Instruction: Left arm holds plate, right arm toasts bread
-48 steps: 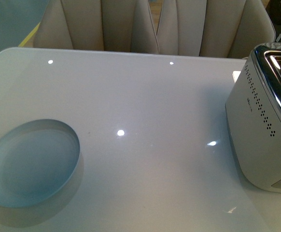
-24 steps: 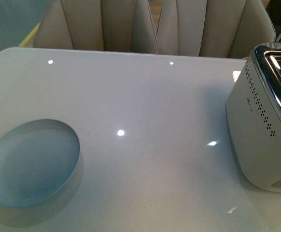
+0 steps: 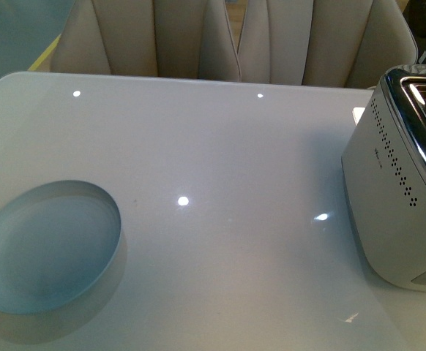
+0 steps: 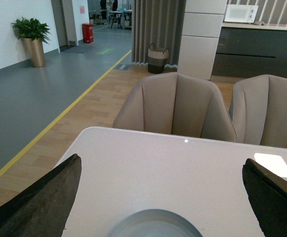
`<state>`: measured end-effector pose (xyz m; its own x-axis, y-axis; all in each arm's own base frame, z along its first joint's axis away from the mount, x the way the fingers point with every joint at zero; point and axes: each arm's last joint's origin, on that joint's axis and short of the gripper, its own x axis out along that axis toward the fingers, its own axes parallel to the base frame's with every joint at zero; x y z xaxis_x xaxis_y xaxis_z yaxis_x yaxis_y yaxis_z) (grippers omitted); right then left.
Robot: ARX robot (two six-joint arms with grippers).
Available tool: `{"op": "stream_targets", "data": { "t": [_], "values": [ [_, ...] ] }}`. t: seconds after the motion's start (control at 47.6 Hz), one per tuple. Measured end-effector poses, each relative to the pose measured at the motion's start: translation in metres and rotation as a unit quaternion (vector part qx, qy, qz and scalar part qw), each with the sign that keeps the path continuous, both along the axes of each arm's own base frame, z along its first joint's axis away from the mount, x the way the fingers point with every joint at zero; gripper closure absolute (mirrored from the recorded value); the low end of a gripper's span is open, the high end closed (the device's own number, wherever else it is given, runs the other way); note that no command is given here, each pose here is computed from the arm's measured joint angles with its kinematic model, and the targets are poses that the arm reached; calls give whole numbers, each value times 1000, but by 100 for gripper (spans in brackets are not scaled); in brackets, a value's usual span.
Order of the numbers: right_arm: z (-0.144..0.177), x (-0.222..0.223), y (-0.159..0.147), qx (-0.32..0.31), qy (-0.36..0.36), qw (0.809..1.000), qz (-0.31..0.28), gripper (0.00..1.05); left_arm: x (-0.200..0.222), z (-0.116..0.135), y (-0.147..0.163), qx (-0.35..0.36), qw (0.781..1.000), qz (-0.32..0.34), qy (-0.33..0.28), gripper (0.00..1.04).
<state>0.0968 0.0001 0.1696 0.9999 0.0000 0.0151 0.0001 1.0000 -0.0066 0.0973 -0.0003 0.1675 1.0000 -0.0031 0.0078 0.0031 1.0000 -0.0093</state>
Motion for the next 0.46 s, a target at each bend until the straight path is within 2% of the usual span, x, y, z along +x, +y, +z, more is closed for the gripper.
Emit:
{"op": "stream_targets", "data": {
  "t": [0.462],
  "values": [
    [0, 0, 0, 0, 0, 1000, 0, 9, 0, 0, 0, 0, 1000, 0, 0, 7]
  ]
}}
